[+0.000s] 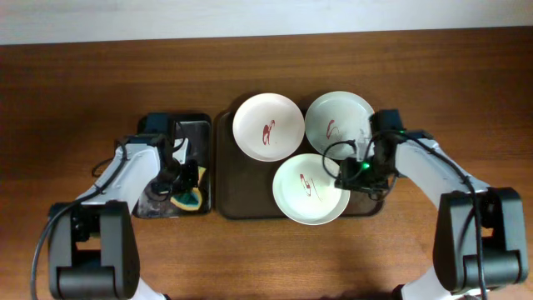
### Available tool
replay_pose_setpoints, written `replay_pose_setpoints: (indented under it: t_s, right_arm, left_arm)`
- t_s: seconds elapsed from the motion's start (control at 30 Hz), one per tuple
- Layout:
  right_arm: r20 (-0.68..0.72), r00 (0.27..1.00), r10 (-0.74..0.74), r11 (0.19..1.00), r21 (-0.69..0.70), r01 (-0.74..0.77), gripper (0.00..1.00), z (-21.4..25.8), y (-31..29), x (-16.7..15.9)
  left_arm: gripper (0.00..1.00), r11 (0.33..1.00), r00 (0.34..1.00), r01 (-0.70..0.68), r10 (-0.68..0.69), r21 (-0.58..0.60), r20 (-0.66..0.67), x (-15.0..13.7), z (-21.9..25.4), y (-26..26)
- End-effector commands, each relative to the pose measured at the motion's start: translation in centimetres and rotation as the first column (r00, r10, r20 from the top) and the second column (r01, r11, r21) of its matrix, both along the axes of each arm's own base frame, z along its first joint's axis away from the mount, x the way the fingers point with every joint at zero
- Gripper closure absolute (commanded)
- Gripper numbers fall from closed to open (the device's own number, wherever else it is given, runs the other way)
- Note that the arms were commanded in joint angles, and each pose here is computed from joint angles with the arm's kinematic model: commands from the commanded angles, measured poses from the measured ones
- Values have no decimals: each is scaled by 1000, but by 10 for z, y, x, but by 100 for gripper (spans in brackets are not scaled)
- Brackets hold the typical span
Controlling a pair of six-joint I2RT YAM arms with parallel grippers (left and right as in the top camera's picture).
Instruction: Clean dirty plates on tray and stack at the side
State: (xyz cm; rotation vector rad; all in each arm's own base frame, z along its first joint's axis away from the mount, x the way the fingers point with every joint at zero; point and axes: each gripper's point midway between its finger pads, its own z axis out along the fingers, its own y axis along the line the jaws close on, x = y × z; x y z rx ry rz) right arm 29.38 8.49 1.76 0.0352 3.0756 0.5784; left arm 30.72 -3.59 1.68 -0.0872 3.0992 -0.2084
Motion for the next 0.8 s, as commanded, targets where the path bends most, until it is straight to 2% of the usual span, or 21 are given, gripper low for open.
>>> replay_pose_setpoints:
  t_s: [0.0, 0.1, 0.17, 0.3, 0.37, 0.53, 0.57, 0.63, 0.67, 0.7, 0.77]
  right_arm:
    - [25, 997, 67, 998, 8, -67, 58, 1, 23, 3]
    - [16, 1000, 3, 997, -72, -2, 67, -3, 22, 4]
    - [12, 1000, -20, 997, -71, 21, 74, -3, 23, 5]
    - [12, 1000, -20, 997, -72, 21, 81, -3, 23, 5]
    - [12, 1000, -20, 997, -72, 21, 89, -3, 23, 5]
    - [12, 1000, -20, 997, -72, 20, 91, -3, 23, 5]
    - [12, 1000, -20, 997, -72, 20, 93, -3, 23, 5]
    - [12, 1000, -20, 997, -72, 21, 96, -3, 23, 5]
    - [12, 1000, -20, 997, -72, 21, 96, -3, 23, 5]
    - [12, 1000, -20, 997, -72, 20, 96, -3, 23, 5]
    - [12, 1000, -20, 997, -72, 21, 96, -3, 22, 5]
  left_arm:
    - [100, 1000, 988, -15, 19, -25, 154, 20, 48, -3]
    - [100, 999, 974, -12, 19, -32, 227, 19, 75, -3]
    - [100, 999, 964, -4, 19, -54, 267, 20, 88, -7]
    - [100, 999, 962, -4, 19, -53, 273, 19, 91, -7]
    - [100, 999, 962, -4, 19, -53, 274, 20, 91, -7]
    - [100, 999, 962, -4, 19, -54, 274, 20, 91, -7]
    - [95, 999, 961, -4, 19, -53, 275, 20, 91, -7]
    - [92, 999, 958, -3, 18, -53, 286, 22, 92, -7]
    - [99, 999, 952, -2, 18, -53, 306, 27, 93, -7]
    - [100, 999, 937, -4, 20, -48, 349, 38, 97, -6]
    - [100, 997, 878, -62, 28, 55, 477, 68, 110, 15]
